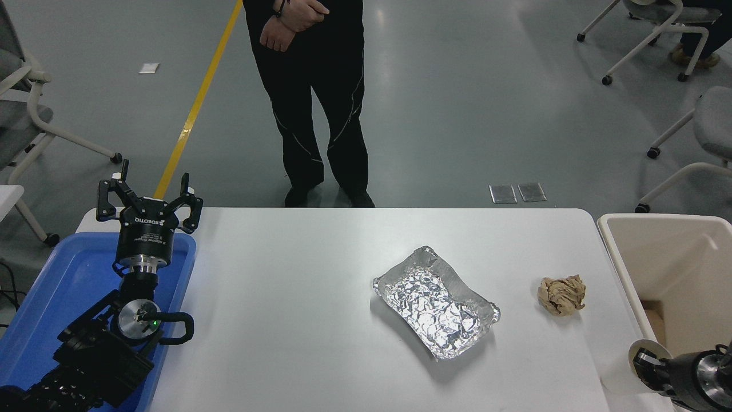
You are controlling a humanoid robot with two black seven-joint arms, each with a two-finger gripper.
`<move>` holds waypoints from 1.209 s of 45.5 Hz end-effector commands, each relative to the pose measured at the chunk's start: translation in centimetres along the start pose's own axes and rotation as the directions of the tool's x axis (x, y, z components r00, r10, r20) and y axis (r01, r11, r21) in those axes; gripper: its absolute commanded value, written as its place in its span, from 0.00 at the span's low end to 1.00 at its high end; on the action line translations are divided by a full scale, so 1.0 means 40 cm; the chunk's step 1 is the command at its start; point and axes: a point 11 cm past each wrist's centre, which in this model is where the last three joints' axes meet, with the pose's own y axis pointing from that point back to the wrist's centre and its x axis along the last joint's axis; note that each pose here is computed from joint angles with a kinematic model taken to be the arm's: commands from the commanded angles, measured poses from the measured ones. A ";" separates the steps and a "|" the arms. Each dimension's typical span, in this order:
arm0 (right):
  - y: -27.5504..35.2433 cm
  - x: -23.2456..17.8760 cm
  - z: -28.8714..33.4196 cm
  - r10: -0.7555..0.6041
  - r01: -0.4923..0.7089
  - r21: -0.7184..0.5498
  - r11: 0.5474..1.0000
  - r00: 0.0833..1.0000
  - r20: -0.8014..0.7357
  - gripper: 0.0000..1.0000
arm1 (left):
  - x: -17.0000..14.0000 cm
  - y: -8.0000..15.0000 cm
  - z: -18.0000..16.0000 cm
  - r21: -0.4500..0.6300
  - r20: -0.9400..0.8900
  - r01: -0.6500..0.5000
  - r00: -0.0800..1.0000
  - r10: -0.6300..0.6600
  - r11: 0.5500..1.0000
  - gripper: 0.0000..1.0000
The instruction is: Pick up paper cup place in dustbin
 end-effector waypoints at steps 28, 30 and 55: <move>0.572 0.240 -0.280 0.016 0.039 0.152 0.988 0.940 -0.341 0.00 | 0.001 0.000 0.000 0.000 0.000 -0.001 1.000 0.001 1.000 0.99; 0.606 0.241 -0.293 0.011 0.047 0.154 0.987 0.934 -0.357 0.00 | 0.001 0.000 0.001 -0.001 0.000 -0.001 1.000 0.001 1.000 0.99; 0.729 0.262 -0.310 0.056 0.001 0.140 0.990 0.913 -0.404 0.00 | 0.001 0.000 0.000 0.000 0.000 -0.001 1.000 0.001 1.000 0.99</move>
